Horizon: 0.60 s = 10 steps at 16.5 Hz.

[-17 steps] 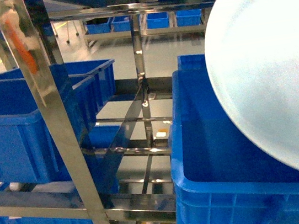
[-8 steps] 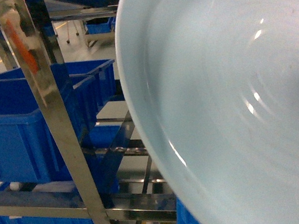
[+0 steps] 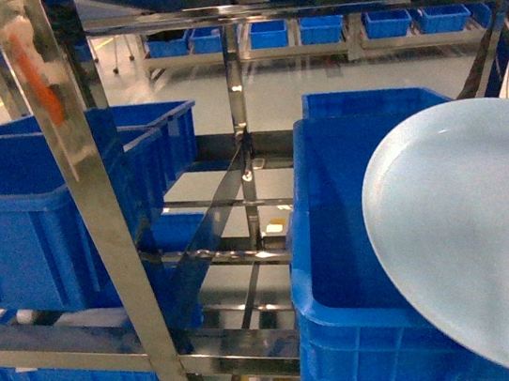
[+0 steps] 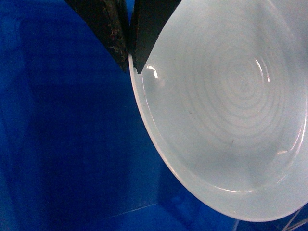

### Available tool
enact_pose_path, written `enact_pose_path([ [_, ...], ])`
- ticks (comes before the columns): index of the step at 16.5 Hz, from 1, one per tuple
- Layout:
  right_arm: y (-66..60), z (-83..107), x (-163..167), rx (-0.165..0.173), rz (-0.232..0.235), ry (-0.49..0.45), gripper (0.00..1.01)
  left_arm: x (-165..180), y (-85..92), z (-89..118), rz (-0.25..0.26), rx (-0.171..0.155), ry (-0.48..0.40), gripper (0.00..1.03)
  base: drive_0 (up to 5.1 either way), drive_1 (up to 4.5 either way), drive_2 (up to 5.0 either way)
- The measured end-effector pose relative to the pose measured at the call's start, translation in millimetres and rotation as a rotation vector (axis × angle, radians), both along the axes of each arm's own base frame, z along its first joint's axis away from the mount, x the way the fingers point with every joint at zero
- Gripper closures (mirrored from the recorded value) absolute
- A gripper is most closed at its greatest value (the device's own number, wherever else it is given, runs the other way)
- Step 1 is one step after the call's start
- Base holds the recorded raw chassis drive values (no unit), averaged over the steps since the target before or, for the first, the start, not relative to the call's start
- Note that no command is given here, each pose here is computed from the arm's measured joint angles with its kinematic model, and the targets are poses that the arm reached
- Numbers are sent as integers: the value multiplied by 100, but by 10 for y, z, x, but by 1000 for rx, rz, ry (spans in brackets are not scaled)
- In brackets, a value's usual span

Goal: Place blue tray on left shelf second layer neatly

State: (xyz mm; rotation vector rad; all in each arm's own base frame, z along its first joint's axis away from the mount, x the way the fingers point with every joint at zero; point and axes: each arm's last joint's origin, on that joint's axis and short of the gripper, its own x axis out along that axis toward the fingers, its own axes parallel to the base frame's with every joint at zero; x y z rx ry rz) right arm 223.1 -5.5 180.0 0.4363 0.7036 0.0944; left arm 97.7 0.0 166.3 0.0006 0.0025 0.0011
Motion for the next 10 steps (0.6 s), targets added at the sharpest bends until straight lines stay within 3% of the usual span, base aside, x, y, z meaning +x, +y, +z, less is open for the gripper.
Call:
enact_pose_path([
  [3,-56,-83,193,-18,-109,-9,99,0,0,0,0,0,0,5,0,0,0],
  [7,-206,-182,400,-73,-329,-71,99,0,0,-1,0,0,0,5,0,0,0],
  [8,-222,-229,456,-86,-365,-81,99,0,0,-1,0,0,0,5,0,0,0],
  [10,-227,-276,508,-81,-382,-72,99,0,0,0,0,0,0,5,0,0,0],
])
